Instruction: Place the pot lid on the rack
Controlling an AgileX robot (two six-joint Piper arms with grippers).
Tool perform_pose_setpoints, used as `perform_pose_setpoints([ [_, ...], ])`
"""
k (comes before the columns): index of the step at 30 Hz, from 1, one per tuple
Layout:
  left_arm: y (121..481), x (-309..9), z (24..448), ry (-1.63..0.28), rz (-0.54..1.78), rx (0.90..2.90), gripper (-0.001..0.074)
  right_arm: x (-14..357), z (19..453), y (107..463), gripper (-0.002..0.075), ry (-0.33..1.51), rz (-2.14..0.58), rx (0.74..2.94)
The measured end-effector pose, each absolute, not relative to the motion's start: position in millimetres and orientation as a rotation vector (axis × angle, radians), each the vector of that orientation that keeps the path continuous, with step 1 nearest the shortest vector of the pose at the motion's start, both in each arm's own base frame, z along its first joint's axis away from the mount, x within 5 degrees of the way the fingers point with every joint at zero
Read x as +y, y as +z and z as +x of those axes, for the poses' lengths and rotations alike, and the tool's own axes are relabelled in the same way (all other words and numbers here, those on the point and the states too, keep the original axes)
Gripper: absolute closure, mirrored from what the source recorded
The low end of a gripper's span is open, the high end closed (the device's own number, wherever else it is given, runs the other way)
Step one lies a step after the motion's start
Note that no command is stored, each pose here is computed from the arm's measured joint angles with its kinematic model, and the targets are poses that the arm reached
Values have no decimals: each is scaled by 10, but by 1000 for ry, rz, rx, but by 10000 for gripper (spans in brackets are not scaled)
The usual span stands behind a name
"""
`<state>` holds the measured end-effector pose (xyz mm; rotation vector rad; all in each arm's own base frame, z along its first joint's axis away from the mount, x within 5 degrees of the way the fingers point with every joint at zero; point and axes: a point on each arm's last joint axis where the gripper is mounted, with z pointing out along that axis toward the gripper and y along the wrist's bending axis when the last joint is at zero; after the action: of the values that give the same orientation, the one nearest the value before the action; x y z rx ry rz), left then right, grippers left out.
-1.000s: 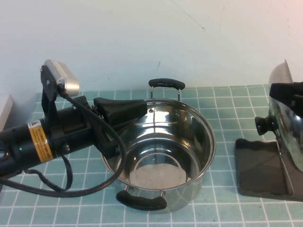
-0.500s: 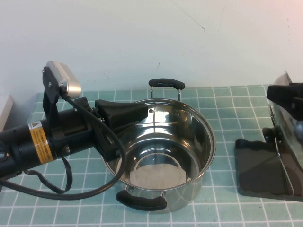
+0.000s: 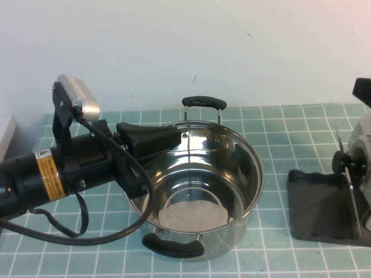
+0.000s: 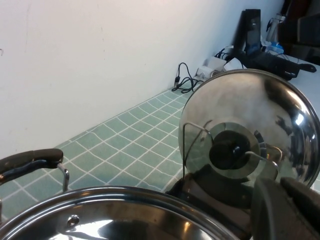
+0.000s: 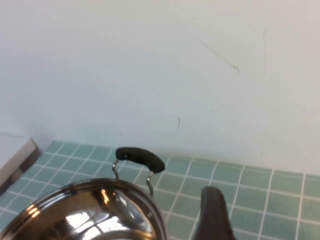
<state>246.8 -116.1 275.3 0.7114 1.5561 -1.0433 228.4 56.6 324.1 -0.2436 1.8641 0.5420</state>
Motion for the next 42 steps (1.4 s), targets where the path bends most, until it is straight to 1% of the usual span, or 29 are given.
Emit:
perform_pose_setpoints([
  [4, 2744, -1153, 2478, -1022, 705, 1572, 736, 553, 2138, 3394, 272, 523, -267, 1798],
  [6, 2753, -1130, 2485, -968, 694, 1597, 736, 543, 2029, 3491, 291, 502, -289, 1753],
  [8, 2792, -1080, 2484, -870, 672, 1632, 736, 532, 1903, 3587, 351, 471, -325, 1706],
  [10, 2870, -1000, 2462, -737, 634, 1665, 736, 520, 1733, 3697, 435, 422, -378, 1645],
  [11, 2918, -953, 2439, -662, 619, 1678, 736, 512, 1640, 3747, 498, 384, -417, 1613],
  [14, 3080, -815, 2323, -486, 559, 1682, 736, 485, 1362, 3884, 631, 300, -484, 1518],
  [15, 3105, -772, 2272, -447, 538, 1684, 736, 477, 1260, 3928, 665, 279, -499, 1483],
  [17, 3160, -685, 2122, -369, 496, 1676, 736, 461, 1072, 3986, 699, 255, -509, 1422],
  [20, 3194, -561, 1860, -278, 436, 1656, 736, 438, 793, 3967, 719, 237, -511, 1349],
  [23, 3166, -444, 1595, -212, 368, 1638, 736, 418, 557, 3822, 725, 222, -513, 1303],
  [28, 3141, -265, 1133, -192, 198, 1554, 736, 406, 273, 3489, 727, 215, -528, 1253],
  [32, 3044, -156, 873, -205, 75, 1499, 736, 410, 116, 3309, 727, 217, -548, 1210],
  [37, 2887, -115, 695, -220, 45, 1452, 736, 407, 43, 3225, 727, 212, -551, 1183],
  [42, 2752, -112, 668, -209, 57, 1462, 736, 409, 44, 3219, 727, 214, -553, 1185],
])
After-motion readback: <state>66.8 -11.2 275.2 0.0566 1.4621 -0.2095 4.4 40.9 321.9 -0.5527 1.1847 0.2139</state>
